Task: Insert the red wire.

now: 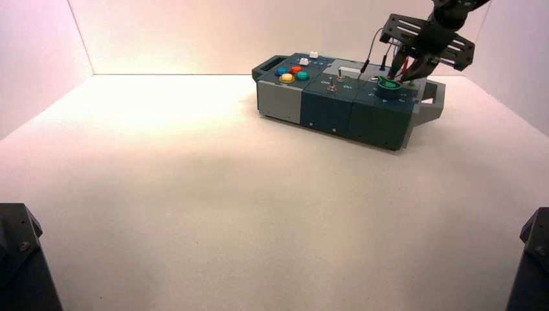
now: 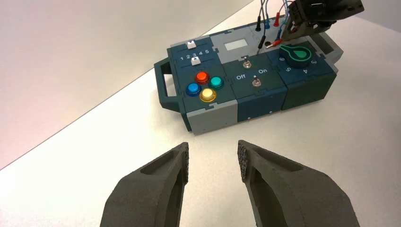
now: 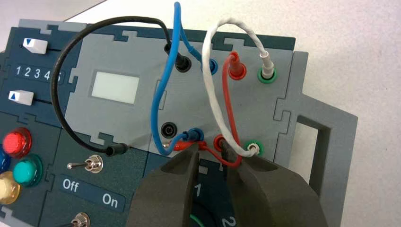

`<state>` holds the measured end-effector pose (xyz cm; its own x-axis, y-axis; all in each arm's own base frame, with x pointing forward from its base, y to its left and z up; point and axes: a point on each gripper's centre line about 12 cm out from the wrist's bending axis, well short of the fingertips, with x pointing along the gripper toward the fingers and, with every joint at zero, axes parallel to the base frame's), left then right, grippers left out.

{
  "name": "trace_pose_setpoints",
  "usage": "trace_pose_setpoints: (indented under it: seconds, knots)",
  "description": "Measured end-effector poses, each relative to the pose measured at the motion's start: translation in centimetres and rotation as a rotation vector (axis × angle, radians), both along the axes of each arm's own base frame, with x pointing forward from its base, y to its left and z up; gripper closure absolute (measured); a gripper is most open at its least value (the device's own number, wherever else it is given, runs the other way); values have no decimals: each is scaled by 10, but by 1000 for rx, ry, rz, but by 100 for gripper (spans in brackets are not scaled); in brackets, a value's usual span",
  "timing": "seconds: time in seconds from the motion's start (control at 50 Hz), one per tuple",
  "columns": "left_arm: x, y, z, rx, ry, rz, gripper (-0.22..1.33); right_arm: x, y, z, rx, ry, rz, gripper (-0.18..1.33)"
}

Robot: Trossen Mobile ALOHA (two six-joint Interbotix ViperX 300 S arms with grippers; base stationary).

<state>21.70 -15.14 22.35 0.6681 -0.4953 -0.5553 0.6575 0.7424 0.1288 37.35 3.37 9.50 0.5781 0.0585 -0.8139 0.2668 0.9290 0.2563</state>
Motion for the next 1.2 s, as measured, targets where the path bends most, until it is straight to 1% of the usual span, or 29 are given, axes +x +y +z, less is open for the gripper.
trace_pose_setpoints:
  seconds: [0.08,0.28,0.3,0.32,0.34,0.36,0.38,0.4,0.42,0.46,0.56,0.78,0.86,0.98,1.1,1.2]
  knots:
    - [0,0,0,0,0,0,5,1,0,0,-6,-10,6,62]
    - [0,0,0,0,0,0,5,3,0,-2,-13,-29,16,78]
    - [0,0,0,0,0,0,5,4,0,-2,-16,-32,20,84]
    - [0,0,0,0,-2,0,5,4,0,-2,-16,-32,20,84]
    - [0,0,0,-1,-1,0,5,5,0,-2,-19,-39,23,91]
    - [0,0,0,-1,-1,2,5,5,0,-2,-20,-40,24,94]
    - [0,0,0,-1,-1,0,5,4,1,-3,-21,-39,27,96]
    - [0,0,0,-1,-1,0,5,5,1,-2,-24,-47,31,103]
    - [0,0,0,-1,-1,0,5,5,1,-2,-25,-45,31,106]
    - [0,0,0,-1,-1,2,5,5,1,-2,-29,-50,37,116]
    - [0,0,0,-1,-1,2,5,5,1,-2,-32,-54,40,123]
    - [1,0,-1,1,1,2,5,2,0,2,-36,-65,44,124]
    - [1,0,-1,2,2,2,5,1,-1,13,-43,-79,52,124]
    - [0,0,-1,3,2,0,5,-3,-2,26,-57,-74,65,124]
    - [0,0,-1,2,3,0,5,-6,-3,34,-70,-61,76,124]
    - [1,0,-1,3,4,2,5,-6,-4,42,-94,-37,94,124]
